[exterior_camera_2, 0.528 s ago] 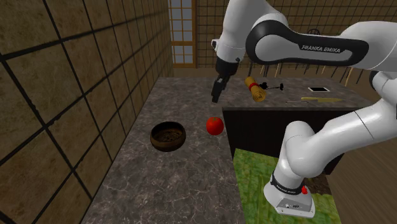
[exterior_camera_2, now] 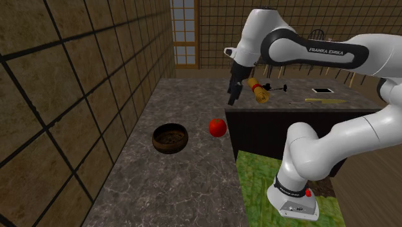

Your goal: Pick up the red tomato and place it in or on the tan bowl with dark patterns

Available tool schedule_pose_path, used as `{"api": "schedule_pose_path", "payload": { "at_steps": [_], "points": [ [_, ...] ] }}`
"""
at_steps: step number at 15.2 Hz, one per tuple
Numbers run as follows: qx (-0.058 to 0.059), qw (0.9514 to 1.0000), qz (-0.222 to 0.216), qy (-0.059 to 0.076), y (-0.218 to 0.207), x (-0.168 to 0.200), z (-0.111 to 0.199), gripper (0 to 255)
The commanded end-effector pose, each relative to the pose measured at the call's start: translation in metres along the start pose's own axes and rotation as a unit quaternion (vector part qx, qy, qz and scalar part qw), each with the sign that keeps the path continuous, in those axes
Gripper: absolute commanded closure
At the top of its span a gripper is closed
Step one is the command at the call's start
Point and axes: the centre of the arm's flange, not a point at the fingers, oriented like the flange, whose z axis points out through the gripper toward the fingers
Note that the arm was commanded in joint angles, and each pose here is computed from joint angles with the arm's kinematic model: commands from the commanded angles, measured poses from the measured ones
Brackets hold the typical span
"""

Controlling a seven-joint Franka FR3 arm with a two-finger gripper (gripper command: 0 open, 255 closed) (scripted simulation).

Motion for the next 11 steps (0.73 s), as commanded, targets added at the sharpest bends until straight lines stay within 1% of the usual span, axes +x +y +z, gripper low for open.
{"api": "schedule_pose_path", "payload": {
  "at_steps": [1,3,4,6,8,9,11],
  "points": [
    [0.025,0.9980,-0.056,0.011,0.026,-0.017,0.016,0],
    [0.049,0.9929,-0.107,0.020,0.053,-0.029,0.030,0],
    [0.061,0.9891,-0.132,0.025,0.067,-0.034,0.038,0],
    [0.085,0.9791,-0.182,0.034,0.095,-0.041,0.056,0],
    [0.108,0.9659,-0.231,0.044,0.123,-0.045,0.074,0],
    [0.120,0.9582,-0.255,0.048,0.136,-0.045,0.084,0],
    [0.143,0.9404,-0.303,0.058,0.163,-0.045,0.105,0]
  ]
}}
